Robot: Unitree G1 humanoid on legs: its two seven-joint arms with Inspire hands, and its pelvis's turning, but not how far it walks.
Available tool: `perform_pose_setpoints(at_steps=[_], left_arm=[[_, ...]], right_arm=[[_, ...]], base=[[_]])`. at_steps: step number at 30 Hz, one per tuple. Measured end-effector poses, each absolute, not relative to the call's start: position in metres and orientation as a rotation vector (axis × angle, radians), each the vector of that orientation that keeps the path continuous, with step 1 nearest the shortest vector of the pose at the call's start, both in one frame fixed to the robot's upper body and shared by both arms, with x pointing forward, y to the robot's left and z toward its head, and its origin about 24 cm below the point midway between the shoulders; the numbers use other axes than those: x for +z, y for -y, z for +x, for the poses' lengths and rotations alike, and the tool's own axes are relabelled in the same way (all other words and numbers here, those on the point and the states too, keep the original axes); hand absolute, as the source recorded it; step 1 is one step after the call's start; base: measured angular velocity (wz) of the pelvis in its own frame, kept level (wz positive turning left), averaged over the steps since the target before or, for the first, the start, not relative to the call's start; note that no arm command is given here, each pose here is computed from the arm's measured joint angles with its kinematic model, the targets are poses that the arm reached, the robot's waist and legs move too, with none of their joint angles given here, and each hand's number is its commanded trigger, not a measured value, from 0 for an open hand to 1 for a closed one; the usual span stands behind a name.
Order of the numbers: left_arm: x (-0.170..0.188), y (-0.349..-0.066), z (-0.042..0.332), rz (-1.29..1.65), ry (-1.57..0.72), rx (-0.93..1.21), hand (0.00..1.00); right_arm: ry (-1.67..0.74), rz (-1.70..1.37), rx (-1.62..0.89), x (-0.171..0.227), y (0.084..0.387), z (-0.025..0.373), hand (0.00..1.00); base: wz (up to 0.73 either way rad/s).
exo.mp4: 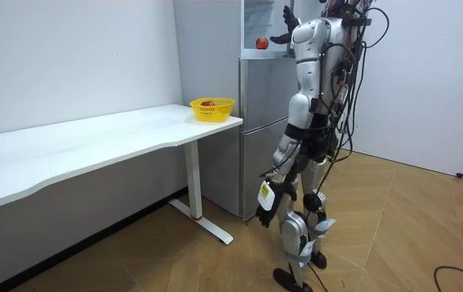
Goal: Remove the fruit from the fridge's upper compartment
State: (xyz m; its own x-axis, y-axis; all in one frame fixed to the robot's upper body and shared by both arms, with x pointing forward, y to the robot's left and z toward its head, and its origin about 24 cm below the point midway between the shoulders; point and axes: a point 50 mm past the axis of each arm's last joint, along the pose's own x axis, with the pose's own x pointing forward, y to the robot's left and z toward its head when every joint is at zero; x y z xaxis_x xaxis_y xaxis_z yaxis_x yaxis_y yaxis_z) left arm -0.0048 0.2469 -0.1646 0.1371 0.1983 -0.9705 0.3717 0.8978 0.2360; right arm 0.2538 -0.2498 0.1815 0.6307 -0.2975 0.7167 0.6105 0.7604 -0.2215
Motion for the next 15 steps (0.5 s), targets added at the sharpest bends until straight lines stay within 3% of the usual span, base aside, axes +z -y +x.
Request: perform_pose_setpoints(at_steps=[15], left_arm=[[-0.160, -0.258, -0.006, 0.492, -1.450, -0.140, 0.00]], right_arm=[[0.598, -0.390, -0.606, 0.184, 0.281, 0.287, 0.00]], base=[[0.05]])
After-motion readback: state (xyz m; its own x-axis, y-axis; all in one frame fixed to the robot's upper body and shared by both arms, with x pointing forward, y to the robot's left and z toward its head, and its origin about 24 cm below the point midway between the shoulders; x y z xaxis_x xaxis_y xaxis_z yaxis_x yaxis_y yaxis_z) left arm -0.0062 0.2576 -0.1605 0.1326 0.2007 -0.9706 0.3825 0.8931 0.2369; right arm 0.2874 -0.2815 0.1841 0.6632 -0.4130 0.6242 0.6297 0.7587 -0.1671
